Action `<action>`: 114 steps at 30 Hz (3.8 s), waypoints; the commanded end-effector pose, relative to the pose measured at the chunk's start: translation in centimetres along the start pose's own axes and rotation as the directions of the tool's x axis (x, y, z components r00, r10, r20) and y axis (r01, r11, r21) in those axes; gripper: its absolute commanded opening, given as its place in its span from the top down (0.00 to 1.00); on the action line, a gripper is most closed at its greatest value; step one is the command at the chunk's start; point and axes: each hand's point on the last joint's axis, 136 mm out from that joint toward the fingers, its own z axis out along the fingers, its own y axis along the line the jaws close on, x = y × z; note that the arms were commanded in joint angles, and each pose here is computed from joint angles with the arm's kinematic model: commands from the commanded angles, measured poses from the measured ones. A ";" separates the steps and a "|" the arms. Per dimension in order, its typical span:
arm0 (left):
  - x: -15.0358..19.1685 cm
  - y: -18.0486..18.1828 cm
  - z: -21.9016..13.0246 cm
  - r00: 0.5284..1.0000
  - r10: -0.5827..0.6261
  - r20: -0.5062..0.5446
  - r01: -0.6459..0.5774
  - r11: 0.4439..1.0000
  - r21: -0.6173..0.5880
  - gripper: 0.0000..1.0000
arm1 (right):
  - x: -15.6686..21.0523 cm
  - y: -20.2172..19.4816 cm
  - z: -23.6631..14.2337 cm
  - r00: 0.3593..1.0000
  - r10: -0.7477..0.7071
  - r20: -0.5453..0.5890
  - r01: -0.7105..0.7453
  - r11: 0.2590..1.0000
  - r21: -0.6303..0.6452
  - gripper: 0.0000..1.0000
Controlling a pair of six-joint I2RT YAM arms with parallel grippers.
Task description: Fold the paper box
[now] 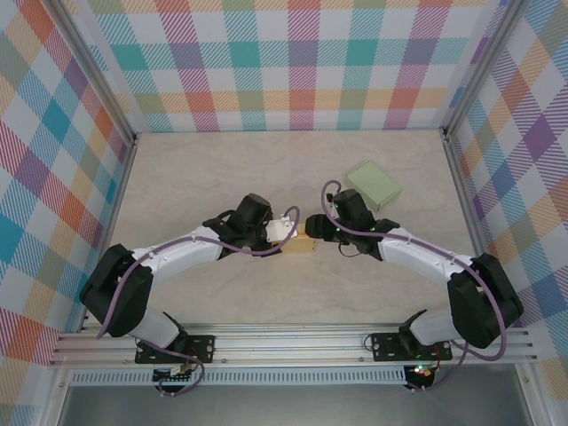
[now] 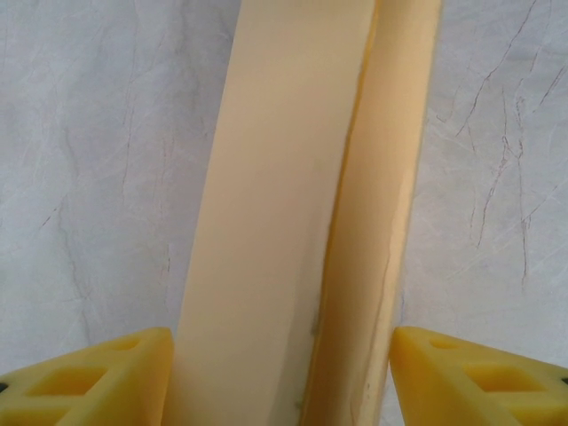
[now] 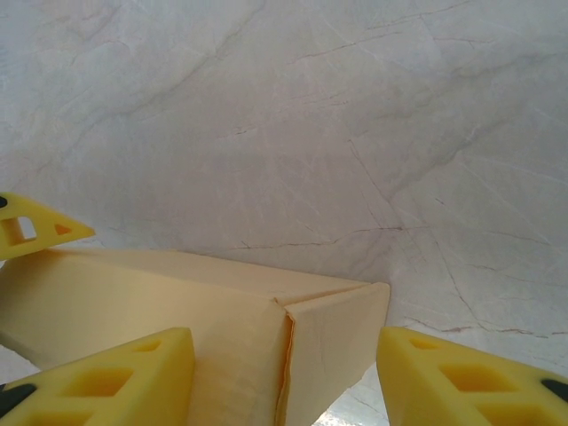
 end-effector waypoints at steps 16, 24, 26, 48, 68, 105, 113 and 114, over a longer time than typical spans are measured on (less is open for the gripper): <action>-2.7 1.0 -3.2 0.985 -0.084 0.152 0.093 0.995 -0.048 0.12 | 5.2 -4.4 2.0 0.989 0.063 -0.134 -0.047 0.992 0.116 0.51; -4.9 4.0 -7.5 0.890 -0.317 0.327 0.370 0.922 -0.115 0.00 | 5.2 -4.4 2.0 0.989 0.049 -0.140 -0.033 0.992 0.120 0.51; -4.4 5.6 -8.5 0.820 -0.442 0.363 0.518 0.844 -0.142 0.00 | 5.2 -4.4 2.0 0.989 0.046 -0.141 -0.030 0.993 0.118 0.51; 2.7 4.2 -4.7 0.256 -0.913 0.319 0.962 0.274 0.015 0.09 | 4.9 -3.4 2.2 0.988 0.025 -0.153 -0.012 0.996 0.084 0.51; 6.7 -0.3 -0.5 0.139 -0.975 0.176 0.987 0.150 0.050 0.75 | 5.6 -3.3 2.3 0.988 0.029 -0.152 -0.022 0.999 0.048 0.72; -2.0 0.4 -2.0 0.973 -0.117 0.201 0.083 0.982 0.171 0.00 | 4.6 -1.5 1.7 0.987 -0.014 -0.157 0.015 1.000 0.004 0.81; -0.8 -0.1 0.7 0.997 -0.015 0.070 0.004 0.988 0.153 0.07 | 4.4 -1.4 1.4 0.987 -0.025 -0.156 0.026 1.000 0.007 0.80; -0.8 0.0 0.9 0.998 -0.008 0.061 -0.002 0.988 0.152 0.12 | 4.3 -1.4 1.3 0.988 -0.027 -0.155 0.028 1.000 0.007 0.79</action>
